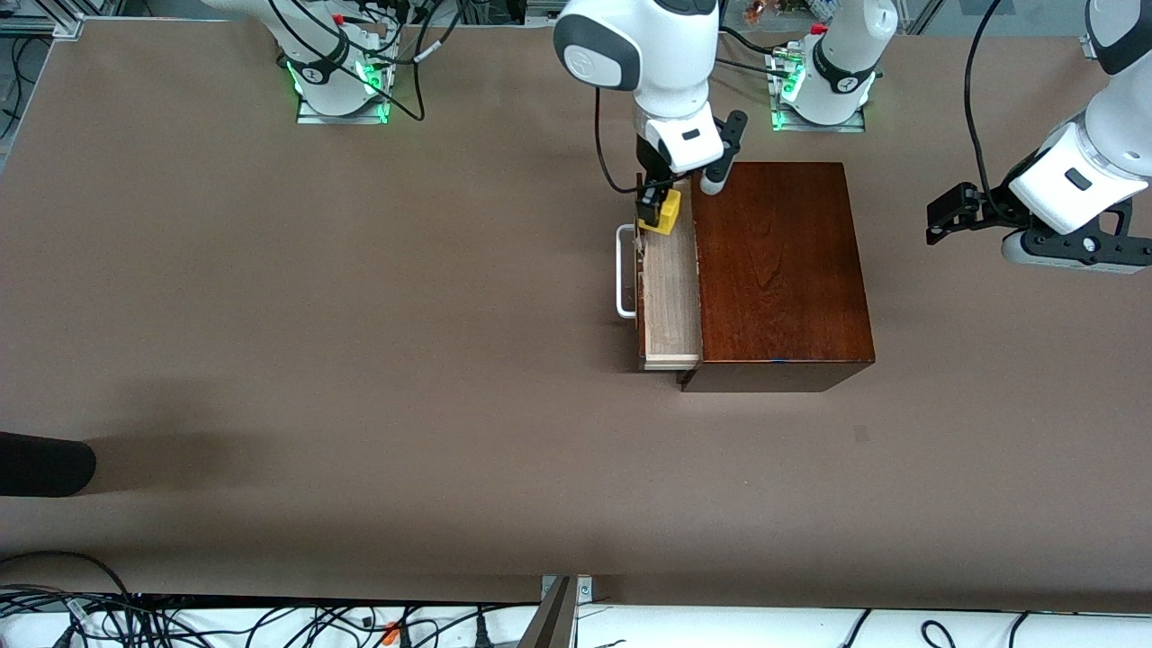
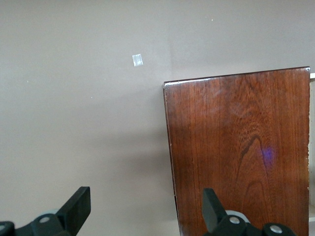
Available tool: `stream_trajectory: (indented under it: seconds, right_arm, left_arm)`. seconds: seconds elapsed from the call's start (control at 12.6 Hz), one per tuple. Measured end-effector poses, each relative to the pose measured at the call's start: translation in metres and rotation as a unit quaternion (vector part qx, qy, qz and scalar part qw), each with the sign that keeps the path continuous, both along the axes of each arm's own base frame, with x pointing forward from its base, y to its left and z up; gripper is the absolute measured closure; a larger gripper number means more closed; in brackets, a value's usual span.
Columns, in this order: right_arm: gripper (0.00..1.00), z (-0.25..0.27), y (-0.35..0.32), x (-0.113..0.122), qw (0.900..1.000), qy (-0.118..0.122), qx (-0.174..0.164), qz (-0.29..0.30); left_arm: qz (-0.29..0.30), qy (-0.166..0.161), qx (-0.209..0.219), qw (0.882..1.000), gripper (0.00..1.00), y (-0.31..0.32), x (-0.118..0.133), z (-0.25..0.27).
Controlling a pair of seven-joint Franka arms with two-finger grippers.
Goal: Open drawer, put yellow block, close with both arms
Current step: 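Lower the yellow cube into the open drawer and open the right gripper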
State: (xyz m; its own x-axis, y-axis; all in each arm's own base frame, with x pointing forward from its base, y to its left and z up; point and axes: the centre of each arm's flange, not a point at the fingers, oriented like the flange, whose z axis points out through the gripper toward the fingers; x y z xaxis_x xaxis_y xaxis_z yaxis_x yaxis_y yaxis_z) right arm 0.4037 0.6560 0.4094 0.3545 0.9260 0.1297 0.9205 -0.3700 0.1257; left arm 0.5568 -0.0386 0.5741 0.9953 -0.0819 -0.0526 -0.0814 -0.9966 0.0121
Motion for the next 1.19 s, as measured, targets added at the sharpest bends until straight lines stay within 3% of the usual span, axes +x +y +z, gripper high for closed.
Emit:
stream_trajectory:
  seconds: [0.79,1.19]
  right_arm:
    - [0.44,-0.045,0.005,0.014,0.992,-0.020,-0.034,0.116]
    - [0.44,-0.057,0.006,0.015,0.990,-0.017,-0.043,0.132]
  left_arm:
    - [0.002,0.006,0.000,1.000,0.00,0.002,-0.001,-0.001]
    - [0.002,0.008,0.001,1.000,0.00,0.002,-0.002,0.000]
